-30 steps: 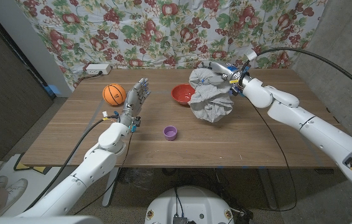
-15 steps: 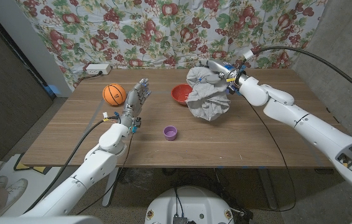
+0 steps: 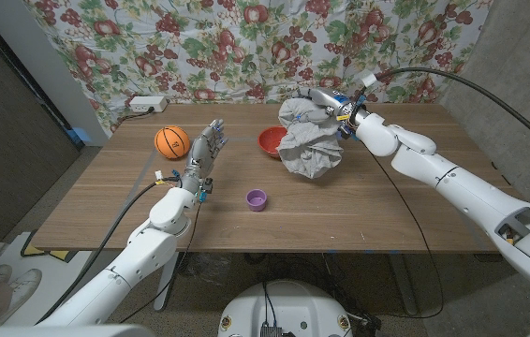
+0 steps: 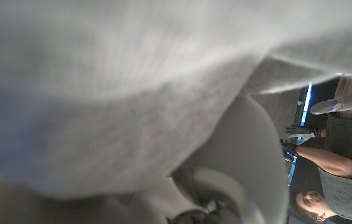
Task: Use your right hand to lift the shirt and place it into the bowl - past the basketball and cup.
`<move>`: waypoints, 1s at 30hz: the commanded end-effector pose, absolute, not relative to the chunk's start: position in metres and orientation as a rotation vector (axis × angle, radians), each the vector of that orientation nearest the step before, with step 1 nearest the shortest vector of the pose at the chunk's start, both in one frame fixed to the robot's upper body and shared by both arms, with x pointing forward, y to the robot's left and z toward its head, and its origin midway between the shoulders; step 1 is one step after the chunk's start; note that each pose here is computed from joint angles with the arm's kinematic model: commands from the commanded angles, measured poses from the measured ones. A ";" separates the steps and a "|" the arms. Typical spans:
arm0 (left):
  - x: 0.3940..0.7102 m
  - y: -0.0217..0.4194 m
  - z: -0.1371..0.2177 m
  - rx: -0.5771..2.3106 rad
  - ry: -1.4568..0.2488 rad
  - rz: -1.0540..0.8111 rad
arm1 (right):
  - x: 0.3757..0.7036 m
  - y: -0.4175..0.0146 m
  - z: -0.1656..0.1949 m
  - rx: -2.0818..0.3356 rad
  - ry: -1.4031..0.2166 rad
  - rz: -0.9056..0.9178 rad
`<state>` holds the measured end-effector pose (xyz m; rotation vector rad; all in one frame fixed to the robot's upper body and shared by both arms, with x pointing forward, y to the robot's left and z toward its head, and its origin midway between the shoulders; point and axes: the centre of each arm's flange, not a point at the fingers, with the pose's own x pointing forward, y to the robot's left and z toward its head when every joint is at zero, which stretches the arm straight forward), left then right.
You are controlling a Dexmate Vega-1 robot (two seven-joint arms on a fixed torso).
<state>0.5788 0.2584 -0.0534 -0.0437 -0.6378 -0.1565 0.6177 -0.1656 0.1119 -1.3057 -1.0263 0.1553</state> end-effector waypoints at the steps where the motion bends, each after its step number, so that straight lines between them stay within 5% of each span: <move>1: 0.575 0.260 -0.056 -0.048 -0.639 -0.149 | 0.627 -0.158 0.118 -1.308 -1.033 0.136; 30: 0.571 0.269 -0.063 -0.065 -0.634 -0.136 | 0.641 -0.127 0.124 -1.317 -1.042 0.158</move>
